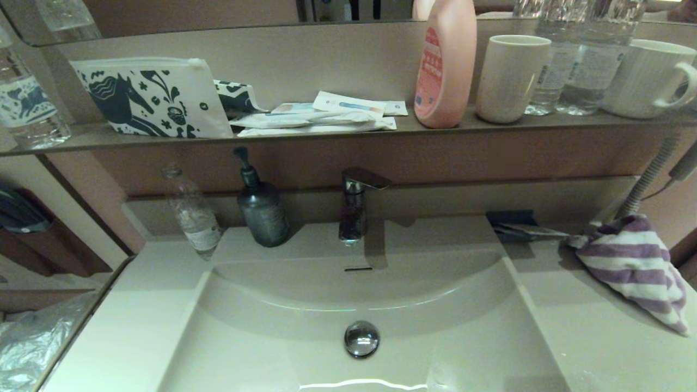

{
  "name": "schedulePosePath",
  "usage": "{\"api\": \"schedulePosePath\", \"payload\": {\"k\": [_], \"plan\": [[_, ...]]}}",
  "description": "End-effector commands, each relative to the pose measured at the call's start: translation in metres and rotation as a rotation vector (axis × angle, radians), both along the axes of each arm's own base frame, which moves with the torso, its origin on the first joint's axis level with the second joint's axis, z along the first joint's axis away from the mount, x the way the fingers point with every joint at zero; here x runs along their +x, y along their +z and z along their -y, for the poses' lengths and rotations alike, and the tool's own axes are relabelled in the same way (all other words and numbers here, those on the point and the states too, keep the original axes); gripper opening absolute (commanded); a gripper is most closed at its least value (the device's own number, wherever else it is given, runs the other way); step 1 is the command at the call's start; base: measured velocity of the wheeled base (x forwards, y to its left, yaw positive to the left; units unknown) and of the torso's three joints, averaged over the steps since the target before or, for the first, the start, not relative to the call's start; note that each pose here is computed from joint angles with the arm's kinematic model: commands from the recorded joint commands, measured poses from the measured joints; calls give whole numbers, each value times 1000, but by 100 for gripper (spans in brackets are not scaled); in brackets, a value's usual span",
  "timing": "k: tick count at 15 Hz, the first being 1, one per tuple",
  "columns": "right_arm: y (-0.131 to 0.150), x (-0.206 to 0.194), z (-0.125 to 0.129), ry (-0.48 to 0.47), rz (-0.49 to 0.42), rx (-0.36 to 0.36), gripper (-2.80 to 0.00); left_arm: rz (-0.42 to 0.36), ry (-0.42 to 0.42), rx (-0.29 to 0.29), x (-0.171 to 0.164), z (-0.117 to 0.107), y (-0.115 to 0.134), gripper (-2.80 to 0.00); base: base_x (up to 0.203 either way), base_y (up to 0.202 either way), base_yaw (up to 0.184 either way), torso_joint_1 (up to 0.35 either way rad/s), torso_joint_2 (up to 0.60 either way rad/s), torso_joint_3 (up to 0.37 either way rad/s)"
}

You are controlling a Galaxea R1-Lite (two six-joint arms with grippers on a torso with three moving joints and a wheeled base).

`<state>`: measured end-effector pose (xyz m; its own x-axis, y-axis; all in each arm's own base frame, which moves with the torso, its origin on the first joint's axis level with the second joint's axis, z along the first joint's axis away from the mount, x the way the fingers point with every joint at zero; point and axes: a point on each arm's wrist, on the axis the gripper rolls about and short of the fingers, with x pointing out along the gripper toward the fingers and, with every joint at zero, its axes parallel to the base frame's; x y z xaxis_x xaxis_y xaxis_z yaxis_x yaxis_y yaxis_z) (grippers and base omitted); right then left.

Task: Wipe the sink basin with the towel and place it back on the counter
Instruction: Pick up the cloth

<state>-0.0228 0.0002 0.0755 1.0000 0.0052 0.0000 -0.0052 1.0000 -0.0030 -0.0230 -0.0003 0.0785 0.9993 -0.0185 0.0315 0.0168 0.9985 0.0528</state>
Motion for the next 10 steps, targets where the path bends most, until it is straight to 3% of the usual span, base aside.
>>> {"api": "schedulePosePath", "payload": {"k": [1,10], "plan": [[0,0,0,1,0,-2,-280,-2,2,0,0,0,0,-280,0,0,0,0,0,0],[3,-2,0,-1,-7,-6,-280,-2,2,0,0,0,0,-280,0,0,0,0,0,0]]}}
